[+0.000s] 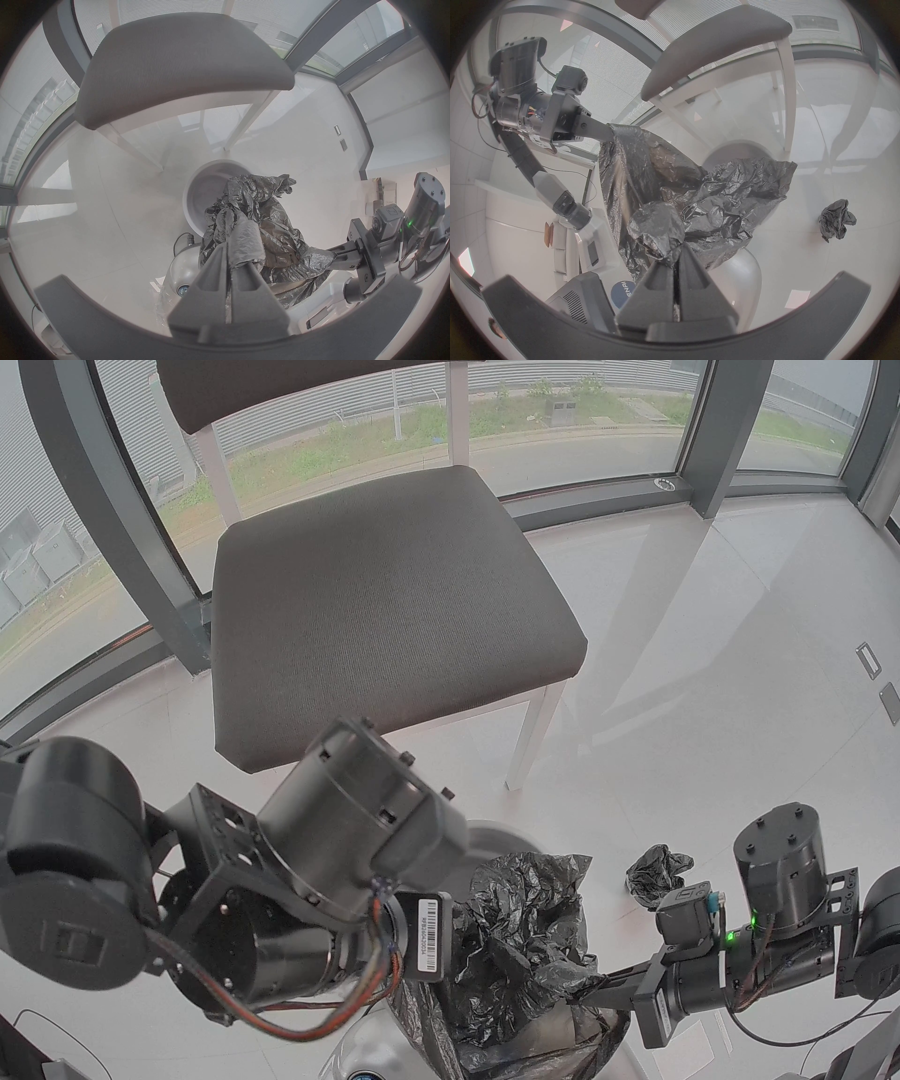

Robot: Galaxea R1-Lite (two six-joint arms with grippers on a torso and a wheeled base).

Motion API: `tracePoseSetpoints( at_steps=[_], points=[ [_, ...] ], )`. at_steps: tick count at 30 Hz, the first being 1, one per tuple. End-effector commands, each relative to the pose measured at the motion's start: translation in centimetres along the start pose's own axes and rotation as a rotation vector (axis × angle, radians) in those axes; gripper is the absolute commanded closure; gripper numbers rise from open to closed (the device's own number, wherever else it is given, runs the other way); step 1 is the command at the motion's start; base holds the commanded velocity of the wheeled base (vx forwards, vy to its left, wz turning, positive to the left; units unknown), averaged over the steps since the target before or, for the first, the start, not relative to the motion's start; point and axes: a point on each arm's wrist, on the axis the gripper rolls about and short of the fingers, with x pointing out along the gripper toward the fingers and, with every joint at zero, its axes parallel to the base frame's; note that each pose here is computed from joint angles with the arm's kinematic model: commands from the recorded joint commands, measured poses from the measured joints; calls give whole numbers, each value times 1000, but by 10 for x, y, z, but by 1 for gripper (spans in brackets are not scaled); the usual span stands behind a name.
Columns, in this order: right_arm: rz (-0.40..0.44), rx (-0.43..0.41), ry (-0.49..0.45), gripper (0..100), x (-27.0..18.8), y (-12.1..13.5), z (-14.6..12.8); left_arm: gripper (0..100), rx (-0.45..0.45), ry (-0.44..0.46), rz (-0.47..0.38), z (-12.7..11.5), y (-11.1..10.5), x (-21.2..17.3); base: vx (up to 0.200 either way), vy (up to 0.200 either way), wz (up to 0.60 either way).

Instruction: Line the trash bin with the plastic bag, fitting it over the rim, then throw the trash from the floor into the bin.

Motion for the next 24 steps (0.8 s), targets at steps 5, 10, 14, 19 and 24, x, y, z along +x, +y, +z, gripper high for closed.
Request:
tracePoseSetpoints(
  at_steps=[5, 10, 14, 19, 24],
  points=[
    [-77, 79, 14, 100, 59, -46, 16, 100, -76, 42, 136, 15, 23, 42, 0, 0, 0],
    [-118, 100, -41, 100, 92, -82, 32, 100, -133, -4, 151, 28, 26, 72, 0, 0, 0],
    [-156, 94, -108, 100, 103, -108, 55, 100, -205, -128, 112, 49, 31, 98, 0, 0, 0],
    [-214, 92, -187, 100, 93, -138, 82, 100, -244, -143, 134, 56, 47, 104, 0, 0, 0],
    [-276, 100, -194, 100, 71, -160, 94, 100, -264, -151, 141, 58, 52, 103, 0, 0, 0]
  ],
)
